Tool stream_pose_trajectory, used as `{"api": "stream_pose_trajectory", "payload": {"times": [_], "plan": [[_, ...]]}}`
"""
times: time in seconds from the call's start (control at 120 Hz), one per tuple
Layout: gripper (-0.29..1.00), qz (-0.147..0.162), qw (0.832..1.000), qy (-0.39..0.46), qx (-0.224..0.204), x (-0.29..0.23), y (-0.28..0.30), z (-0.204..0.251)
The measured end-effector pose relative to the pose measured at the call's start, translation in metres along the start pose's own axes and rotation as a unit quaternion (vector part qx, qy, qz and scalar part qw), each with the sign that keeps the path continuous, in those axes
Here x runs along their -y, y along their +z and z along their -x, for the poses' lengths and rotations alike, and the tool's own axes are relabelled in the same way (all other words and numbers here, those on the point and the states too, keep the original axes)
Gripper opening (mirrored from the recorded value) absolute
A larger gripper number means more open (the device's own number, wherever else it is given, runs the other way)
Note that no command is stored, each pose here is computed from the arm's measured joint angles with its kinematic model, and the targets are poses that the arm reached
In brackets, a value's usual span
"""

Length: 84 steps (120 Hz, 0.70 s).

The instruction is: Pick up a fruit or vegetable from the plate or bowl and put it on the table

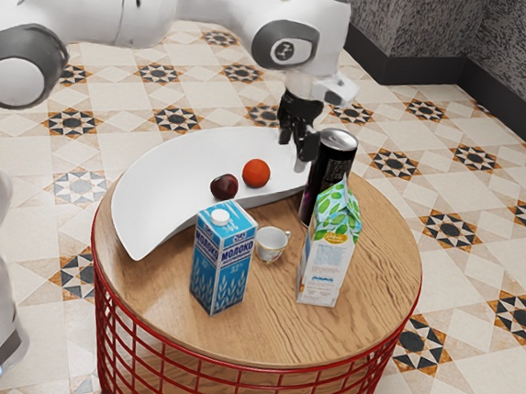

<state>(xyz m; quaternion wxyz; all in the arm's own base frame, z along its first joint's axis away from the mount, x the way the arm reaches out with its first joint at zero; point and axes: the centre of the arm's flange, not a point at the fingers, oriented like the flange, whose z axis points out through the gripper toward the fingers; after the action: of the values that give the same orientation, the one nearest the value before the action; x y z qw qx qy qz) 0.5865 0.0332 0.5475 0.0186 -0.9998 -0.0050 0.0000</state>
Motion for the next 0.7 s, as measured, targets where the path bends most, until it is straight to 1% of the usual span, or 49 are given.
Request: {"api": "stream_pose_trajectory", "payload": {"times": [0.033, 0.075, 0.117, 0.225, 0.275, 0.5, 0.625, 0.7], "plan": [[0.7, 0.002, 1.0, 0.024, -0.002, -0.028, -0.001, -0.001], [0.7, 0.003, 0.999, 0.032, -0.005, -0.035, -0.003, -0.002], [0.7, 0.004, 1.0, 0.022, -0.006, -0.022, -0.002, -0.002], [0.7, 0.007, 1.0, -0.023, -0.005, 0.034, 0.0, 0.002], [0.7, 0.007, 0.999, -0.034, -0.003, 0.049, 0.002, 0.004], [0.7, 0.016, 0.999, -0.038, 0.015, 0.056, 0.021, 0.01], [0.7, 0.023, 0.998, -0.058, 0.031, 0.073, 0.03, 0.044], [0.7, 0.025, 0.996, -0.072, 0.038, 0.085, 0.036, 0.055]]}}
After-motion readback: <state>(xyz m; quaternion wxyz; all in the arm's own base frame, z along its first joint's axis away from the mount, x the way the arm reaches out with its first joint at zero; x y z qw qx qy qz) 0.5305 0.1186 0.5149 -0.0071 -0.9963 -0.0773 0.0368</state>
